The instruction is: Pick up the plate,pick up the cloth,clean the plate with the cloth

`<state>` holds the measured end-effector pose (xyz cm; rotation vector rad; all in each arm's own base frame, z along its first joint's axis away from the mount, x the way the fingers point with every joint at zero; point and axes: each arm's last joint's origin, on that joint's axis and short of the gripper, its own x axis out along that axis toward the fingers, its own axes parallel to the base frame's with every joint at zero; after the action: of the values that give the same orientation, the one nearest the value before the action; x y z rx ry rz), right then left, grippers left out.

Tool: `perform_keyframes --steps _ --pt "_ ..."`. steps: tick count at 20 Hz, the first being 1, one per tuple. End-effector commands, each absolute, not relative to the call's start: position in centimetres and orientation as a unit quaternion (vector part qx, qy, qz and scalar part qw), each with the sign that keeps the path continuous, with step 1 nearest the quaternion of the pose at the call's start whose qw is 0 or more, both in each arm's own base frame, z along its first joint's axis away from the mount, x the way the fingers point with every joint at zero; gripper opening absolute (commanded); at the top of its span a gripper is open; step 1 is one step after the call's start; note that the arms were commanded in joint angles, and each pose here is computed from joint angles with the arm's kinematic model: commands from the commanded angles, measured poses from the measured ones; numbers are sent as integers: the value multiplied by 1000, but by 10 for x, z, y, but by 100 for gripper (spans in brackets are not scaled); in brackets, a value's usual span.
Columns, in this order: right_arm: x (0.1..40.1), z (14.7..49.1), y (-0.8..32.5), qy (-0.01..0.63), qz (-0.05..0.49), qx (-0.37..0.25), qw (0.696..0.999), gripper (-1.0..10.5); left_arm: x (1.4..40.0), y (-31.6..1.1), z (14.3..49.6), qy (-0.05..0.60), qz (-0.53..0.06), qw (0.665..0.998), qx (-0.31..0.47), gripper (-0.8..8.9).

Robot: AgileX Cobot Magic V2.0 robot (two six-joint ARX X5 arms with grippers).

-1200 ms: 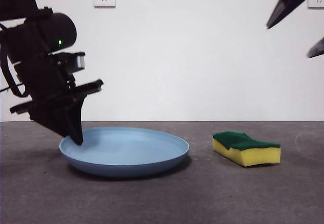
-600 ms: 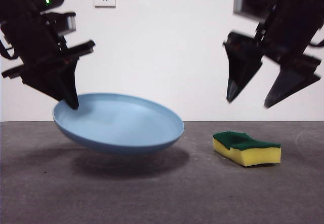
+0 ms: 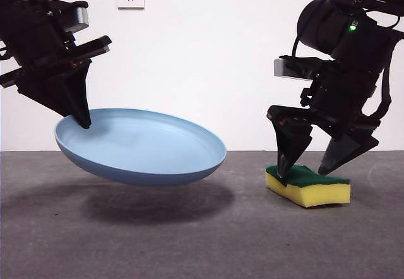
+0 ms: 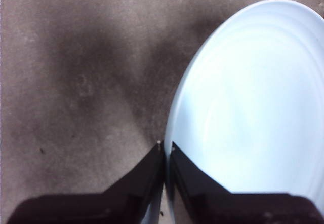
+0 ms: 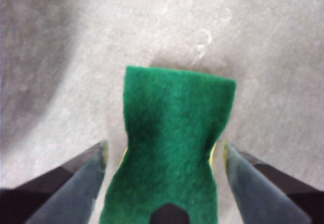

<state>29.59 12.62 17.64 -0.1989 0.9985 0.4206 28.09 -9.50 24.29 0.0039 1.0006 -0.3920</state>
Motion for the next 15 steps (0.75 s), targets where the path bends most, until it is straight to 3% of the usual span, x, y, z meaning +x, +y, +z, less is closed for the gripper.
perform_keyframes --steps 1,7,10,14,15 --pt "299 168 127 480 200 -101 848 377 279 -96 240 482 -190 855 5 -9" --pt "302 154 127 499 196 -103 838 371 279 -96 240 482 -190 855 5 -9" --pt "302 154 127 499 197 -104 838 147 279 -96 240 482 -190 855 5 -9" --pt "302 154 127 499 199 -106 837 -15 279 -96 240 482 -190 855 5 -9" --pt "302 154 127 498 199 -106 837 -12 279 -96 240 482 -190 855 5 -9"
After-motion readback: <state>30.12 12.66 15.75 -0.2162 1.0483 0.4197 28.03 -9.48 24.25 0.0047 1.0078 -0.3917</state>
